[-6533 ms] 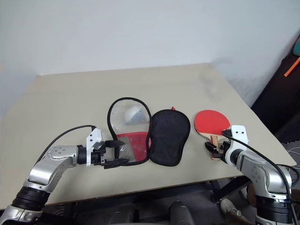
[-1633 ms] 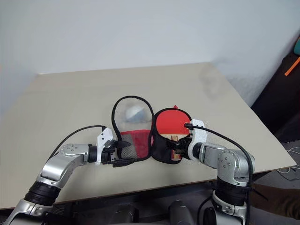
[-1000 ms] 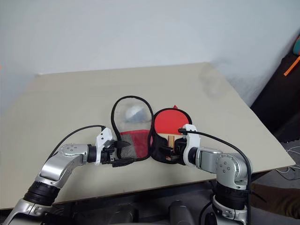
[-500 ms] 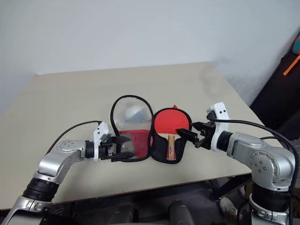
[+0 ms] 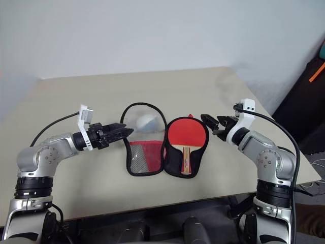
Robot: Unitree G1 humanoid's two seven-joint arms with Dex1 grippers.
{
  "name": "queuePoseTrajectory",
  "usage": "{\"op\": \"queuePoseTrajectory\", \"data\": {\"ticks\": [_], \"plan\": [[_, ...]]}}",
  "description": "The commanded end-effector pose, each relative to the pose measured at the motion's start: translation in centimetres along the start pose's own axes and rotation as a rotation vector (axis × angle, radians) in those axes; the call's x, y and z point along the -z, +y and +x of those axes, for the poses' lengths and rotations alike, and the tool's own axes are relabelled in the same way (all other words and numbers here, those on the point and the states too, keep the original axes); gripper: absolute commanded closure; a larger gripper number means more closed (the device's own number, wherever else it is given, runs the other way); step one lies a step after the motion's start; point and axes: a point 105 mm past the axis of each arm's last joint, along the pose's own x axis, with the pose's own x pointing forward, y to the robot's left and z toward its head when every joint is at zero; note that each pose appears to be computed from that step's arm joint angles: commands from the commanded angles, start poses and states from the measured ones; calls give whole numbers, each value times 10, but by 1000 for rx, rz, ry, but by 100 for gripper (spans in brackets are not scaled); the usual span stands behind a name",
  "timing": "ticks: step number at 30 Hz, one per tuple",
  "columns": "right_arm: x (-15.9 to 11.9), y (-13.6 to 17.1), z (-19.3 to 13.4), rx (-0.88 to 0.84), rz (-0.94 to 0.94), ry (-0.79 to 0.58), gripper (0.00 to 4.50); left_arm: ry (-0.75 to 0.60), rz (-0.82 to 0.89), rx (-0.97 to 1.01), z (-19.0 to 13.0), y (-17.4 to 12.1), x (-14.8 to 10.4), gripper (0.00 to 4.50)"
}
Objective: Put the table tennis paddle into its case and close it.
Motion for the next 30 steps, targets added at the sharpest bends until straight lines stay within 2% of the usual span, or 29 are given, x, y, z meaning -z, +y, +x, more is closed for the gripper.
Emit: {"op": "queuePoseTrajectory", "data": {"ticks": [1, 5, 7, 10, 16, 20, 24, 30], "plan": [[-18, 3, 1, 5, -25, -85, 5, -83, 30, -99, -7, 18, -28, 0], [-15, 4, 1, 7, -23, -87, 5, -48, 41, -153, -7, 32, -25, 0], [-14, 3, 1, 11, -19, -93, 5, 72, 87, -191, 1, 40, -1, 0], [-15, 4, 1, 10, -14, -106, 5, 159, 99, -131, 15, 33, 25, 0], [-11, 9, -2, -31, -34, -115, 5, 133, 58, 57, 51, -5, 30, 0], [-15, 6, -6, -21, -28, -148, 5, 144, 121, 192, 65, -43, 27, 0], [-35, -4, -11, -1, 84, -261, 5, 117, 96, 352, 68, -86, 17, 0], [-53, -5, -14, 8, 100, -335, 5, 137, 3, 393, 81, -103, 26, 0]]}}
